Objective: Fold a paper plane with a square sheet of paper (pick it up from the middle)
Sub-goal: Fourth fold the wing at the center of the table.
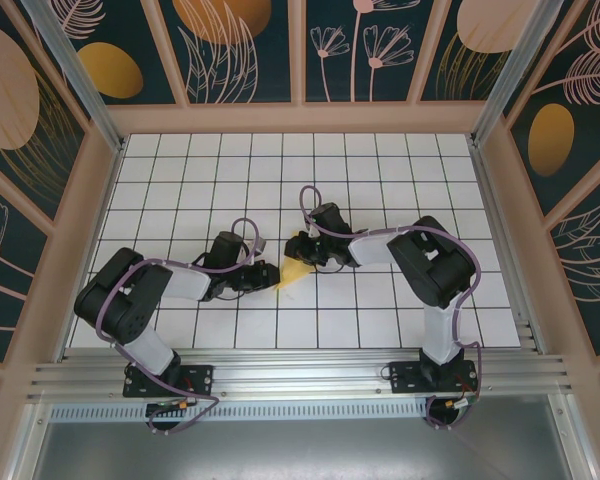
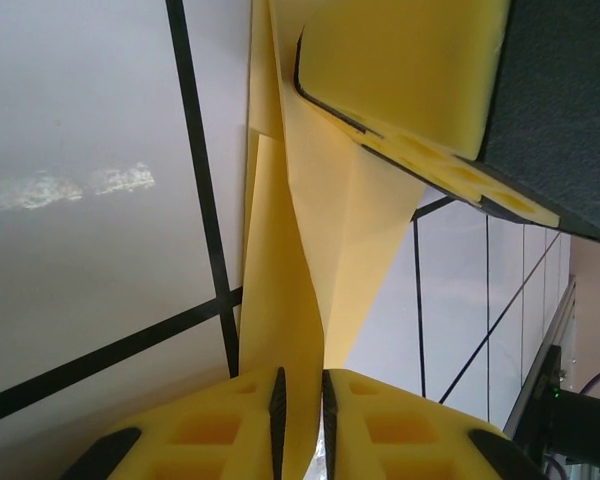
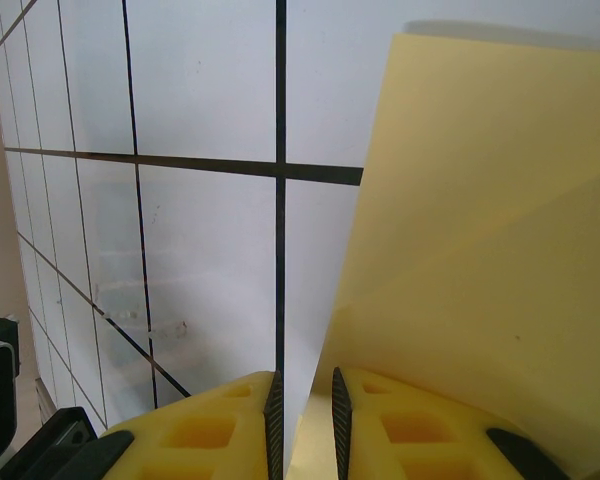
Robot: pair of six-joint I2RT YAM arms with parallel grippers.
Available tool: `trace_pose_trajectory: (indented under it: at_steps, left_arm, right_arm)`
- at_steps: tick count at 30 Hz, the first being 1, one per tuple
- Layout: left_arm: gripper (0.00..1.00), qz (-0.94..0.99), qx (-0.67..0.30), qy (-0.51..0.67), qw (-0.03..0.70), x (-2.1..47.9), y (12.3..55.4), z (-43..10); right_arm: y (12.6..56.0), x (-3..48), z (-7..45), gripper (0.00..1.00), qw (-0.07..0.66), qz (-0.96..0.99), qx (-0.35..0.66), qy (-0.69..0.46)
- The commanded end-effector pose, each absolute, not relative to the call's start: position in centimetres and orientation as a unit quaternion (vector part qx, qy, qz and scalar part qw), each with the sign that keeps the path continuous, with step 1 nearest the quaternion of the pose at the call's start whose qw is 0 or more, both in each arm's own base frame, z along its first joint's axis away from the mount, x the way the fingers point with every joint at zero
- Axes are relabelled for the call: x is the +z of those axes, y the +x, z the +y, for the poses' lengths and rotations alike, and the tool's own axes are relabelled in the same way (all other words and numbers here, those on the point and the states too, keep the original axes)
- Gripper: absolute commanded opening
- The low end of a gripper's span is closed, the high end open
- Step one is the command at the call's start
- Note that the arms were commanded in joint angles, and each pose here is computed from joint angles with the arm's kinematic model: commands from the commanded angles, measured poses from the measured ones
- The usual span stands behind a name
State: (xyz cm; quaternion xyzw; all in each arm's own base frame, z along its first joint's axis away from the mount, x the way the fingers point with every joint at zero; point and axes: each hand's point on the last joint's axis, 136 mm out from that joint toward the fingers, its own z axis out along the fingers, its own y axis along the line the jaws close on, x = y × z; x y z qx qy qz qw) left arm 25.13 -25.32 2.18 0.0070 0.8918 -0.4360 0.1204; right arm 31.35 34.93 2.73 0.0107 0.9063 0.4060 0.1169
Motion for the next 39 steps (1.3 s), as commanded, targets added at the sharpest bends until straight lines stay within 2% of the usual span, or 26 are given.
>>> trace_pose_trajectory:
  at_steps: [1,9,17,28,31,35,39]
  left_arm:
    - [0.19,0.911,-0.401,0.008,0.096,0.6,24.1,-24.1]
    - [0.07,0.921,-0.38,0.001,0.089,-0.5,23.9,-23.5]
    - [0.04,0.938,-0.339,-0.003,0.078,-1.9,23.7,-22.4]
    - [0.11,0.936,-0.343,-0.004,0.082,-0.9,23.4,-22.3]
    - [0.17,0.928,-0.359,0.002,0.096,0.8,24.0,-22.9]
    - [0.19,0.918,-0.374,0.003,0.131,3.7,25.3,-23.3]
    - [0.16,0.895,-0.423,0.004,0.141,6.4,26.0,-24.8]
  right_arm:
    - [31.8,1.1,34.2,0.25,0.118,0.914,0.388,0.026]
    - [31.6,0.8,34.0,0.25,0.117,0.916,0.382,0.027]
    - [31.5,0.0,33.3,0.24,0.118,0.926,0.357,0.036]
    - [30.6,-2.2,32.3,0.15,0.105,0.942,0.317,0.049]
    - [30.4,-2.4,32.2,0.14,0.104,0.944,0.308,0.048]
    - [30.2,-2.7,32.2,0.14,0.102,0.946,0.304,0.047]
    - [30.2,-2.8,32.2,0.14,0.101,0.947,0.303,0.046]
